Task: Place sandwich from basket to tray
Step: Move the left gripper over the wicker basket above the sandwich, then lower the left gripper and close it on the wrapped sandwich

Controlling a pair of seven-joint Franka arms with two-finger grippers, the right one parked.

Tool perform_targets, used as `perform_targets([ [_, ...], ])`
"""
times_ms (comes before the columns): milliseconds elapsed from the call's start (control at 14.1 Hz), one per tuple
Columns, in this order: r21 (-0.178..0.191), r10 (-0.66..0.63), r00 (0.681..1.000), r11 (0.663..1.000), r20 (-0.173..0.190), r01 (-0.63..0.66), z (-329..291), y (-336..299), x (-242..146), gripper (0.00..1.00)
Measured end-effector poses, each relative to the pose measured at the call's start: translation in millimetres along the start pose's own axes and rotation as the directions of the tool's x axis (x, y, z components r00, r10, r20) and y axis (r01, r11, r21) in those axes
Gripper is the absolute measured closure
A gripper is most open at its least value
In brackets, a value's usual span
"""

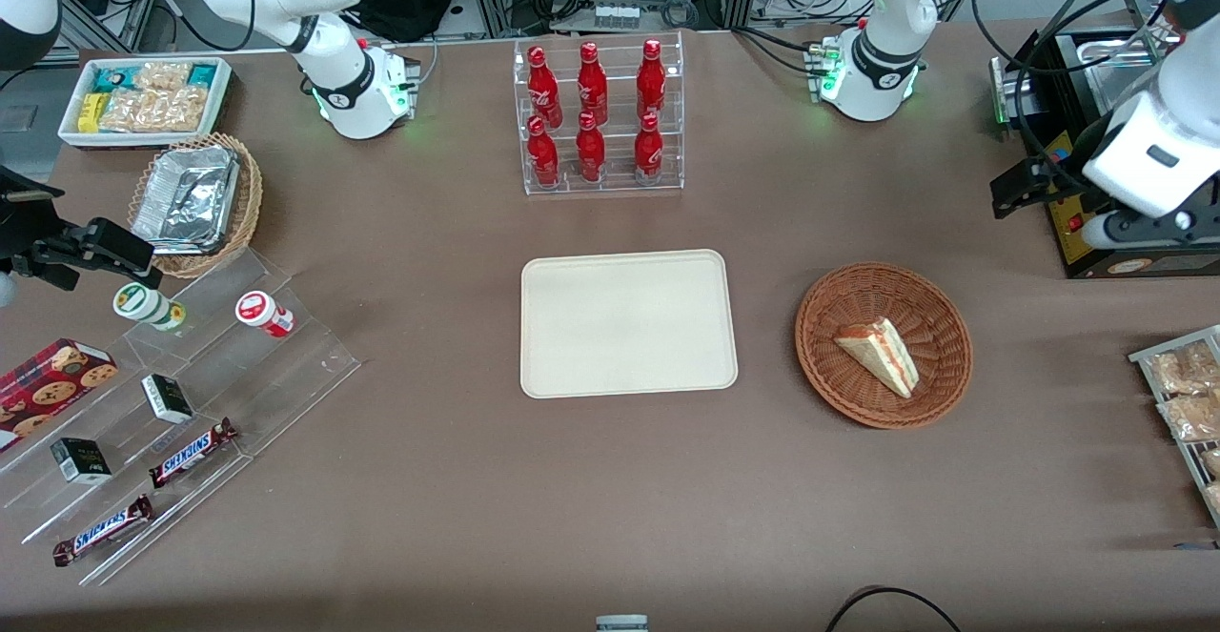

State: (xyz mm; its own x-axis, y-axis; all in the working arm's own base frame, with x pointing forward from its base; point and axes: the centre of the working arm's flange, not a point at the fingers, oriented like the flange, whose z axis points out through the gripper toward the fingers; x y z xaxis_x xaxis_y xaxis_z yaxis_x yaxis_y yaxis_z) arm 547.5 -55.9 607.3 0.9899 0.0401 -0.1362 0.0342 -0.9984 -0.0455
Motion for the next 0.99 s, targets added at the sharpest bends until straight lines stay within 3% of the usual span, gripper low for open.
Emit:
perform_targets([
  [142,-0.003,-0.003,0.999,1.0,0.034,0.003,26.9,0.9,16.9,0.0],
  [213,-0.006,-0.007,0.999,1.0,0.033,0.007,43.9,2.3,27.2,0.0],
  [567,-0.035,-0.208,0.977,0.978,-0.042,0.206,148.9,24.8,51.8,0.0],
  [992,-0.121,-0.443,0.888,0.895,-0.121,0.429,252.6,45.0,36.7,0.0],
])
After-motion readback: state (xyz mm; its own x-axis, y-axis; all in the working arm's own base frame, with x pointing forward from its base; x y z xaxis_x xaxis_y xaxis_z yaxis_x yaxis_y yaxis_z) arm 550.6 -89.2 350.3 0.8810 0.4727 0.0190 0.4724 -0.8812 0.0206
